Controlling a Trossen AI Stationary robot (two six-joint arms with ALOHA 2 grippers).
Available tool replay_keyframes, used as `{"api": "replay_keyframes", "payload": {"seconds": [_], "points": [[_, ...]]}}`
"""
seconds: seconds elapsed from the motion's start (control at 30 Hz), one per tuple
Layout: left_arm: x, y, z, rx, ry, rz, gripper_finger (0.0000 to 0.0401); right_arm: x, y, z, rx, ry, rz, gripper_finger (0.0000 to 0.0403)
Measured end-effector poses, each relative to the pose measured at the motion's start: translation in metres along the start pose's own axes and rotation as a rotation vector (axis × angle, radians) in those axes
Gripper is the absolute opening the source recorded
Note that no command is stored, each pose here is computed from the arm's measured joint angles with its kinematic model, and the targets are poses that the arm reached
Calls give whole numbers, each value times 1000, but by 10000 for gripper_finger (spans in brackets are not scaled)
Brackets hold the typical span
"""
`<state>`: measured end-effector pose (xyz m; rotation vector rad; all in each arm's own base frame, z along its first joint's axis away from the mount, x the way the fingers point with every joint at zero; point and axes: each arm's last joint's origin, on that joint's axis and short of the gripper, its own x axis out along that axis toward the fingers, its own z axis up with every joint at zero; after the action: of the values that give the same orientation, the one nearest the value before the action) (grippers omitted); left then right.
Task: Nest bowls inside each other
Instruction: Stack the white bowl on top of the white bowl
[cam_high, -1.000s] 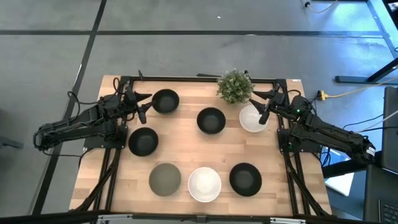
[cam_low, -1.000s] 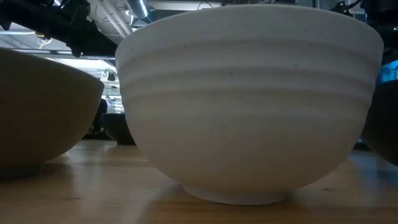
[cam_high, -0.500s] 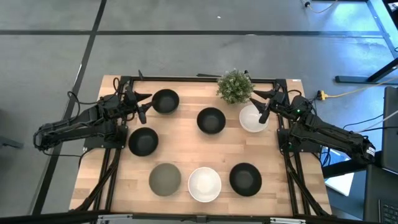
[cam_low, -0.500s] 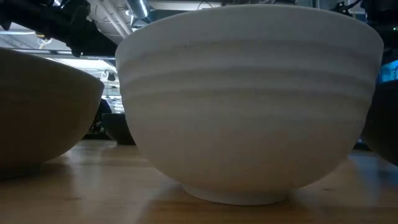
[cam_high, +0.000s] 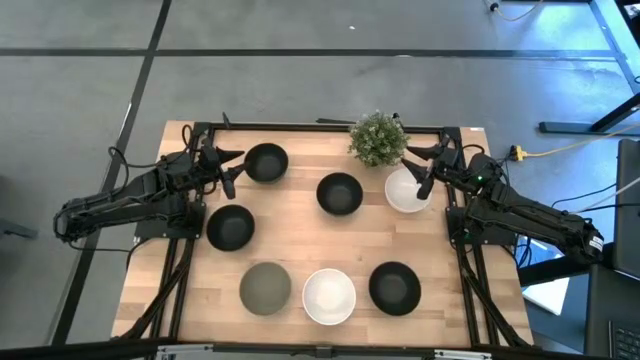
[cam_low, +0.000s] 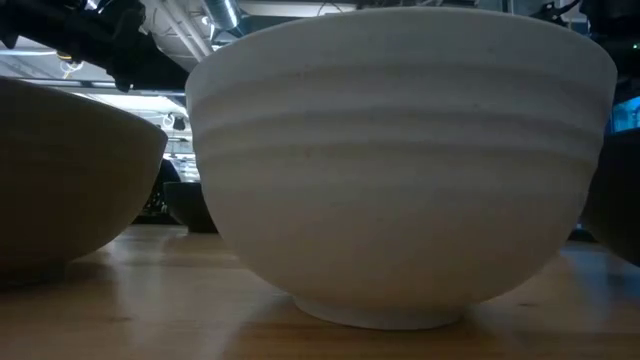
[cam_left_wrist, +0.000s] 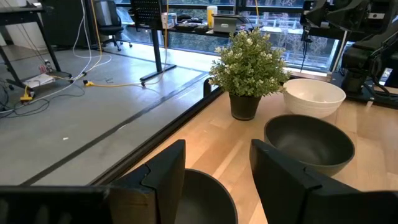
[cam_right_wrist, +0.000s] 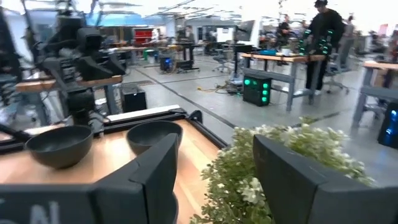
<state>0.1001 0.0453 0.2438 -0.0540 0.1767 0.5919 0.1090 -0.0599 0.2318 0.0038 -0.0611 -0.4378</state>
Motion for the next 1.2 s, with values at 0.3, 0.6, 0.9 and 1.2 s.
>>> {"api": "replay_keyframes", "payload": {"seconds": [0.3,0.6,0.9,1.2], "points": [[0,0,0,0,0,0,174,0,1,-1,75,17,44,245],[0,0,0,0,0,-1,174,-2,2,-17,133,226,73,246],[0,0,0,0,0,0,174,-11,4,22,161,421,62,248],[0,0,0,0,0,0,174,-26,3,70,100,666,-44,249]]}}
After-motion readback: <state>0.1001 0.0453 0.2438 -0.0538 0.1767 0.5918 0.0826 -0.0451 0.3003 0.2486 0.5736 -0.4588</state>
